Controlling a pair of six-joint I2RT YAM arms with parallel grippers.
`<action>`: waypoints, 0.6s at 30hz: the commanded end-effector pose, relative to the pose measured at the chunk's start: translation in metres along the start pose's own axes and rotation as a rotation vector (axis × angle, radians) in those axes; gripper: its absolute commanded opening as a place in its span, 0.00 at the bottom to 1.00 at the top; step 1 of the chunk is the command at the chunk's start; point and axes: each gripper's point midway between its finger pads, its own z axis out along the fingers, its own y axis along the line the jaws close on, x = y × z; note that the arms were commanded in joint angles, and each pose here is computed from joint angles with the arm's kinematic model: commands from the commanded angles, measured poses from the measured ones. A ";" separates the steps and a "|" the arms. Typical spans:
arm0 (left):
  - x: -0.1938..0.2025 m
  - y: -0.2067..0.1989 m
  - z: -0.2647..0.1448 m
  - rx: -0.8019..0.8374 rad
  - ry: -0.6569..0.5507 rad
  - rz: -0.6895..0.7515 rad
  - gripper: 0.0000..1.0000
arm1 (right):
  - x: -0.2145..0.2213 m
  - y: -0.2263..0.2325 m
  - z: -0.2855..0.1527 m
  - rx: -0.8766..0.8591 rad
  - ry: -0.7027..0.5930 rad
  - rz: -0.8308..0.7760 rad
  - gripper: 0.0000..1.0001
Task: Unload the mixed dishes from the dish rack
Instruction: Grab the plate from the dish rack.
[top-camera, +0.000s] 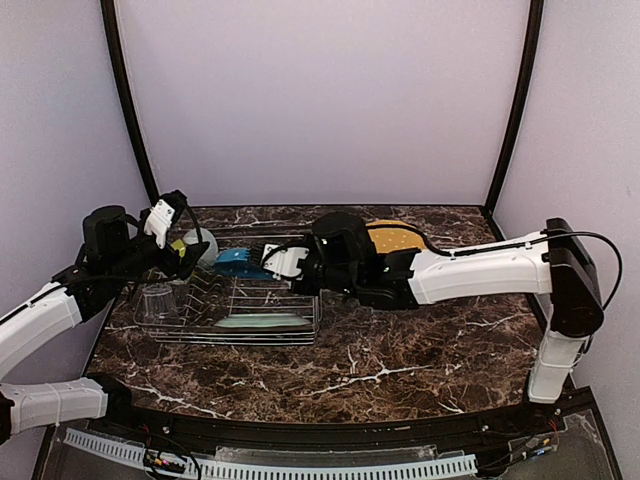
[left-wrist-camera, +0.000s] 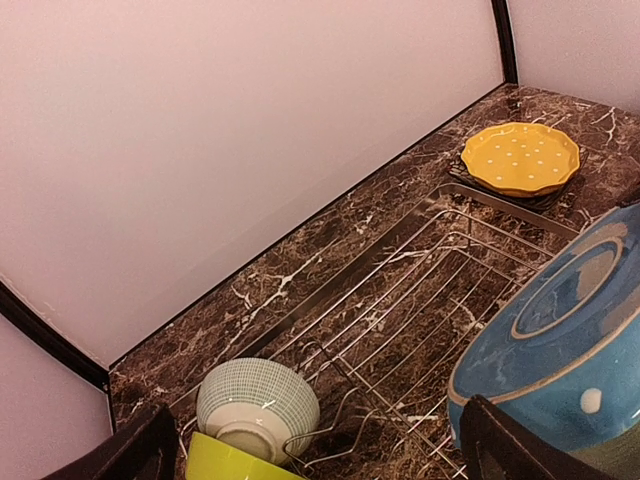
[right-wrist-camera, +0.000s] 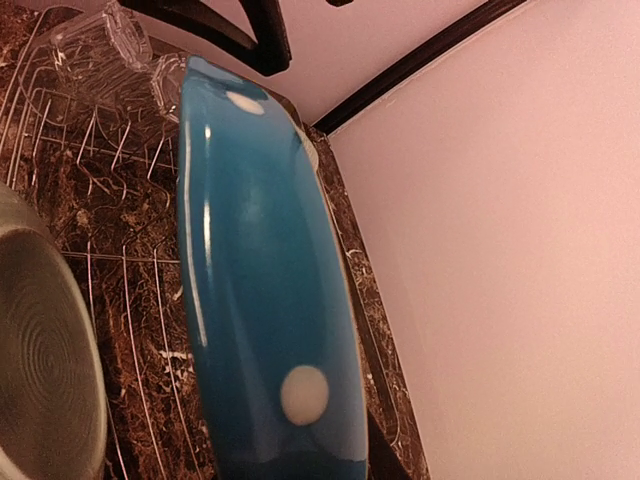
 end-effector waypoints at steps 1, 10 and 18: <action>0.000 0.005 -0.001 -0.027 -0.009 -0.020 0.99 | -0.059 -0.087 -0.045 0.252 -0.197 0.094 0.00; -0.006 0.009 -0.003 -0.040 -0.020 -0.035 0.99 | -0.046 -0.144 -0.086 0.276 -0.250 0.360 0.00; -0.009 0.010 -0.004 -0.040 -0.027 -0.049 0.99 | 0.015 -0.192 -0.117 0.287 -0.199 0.681 0.00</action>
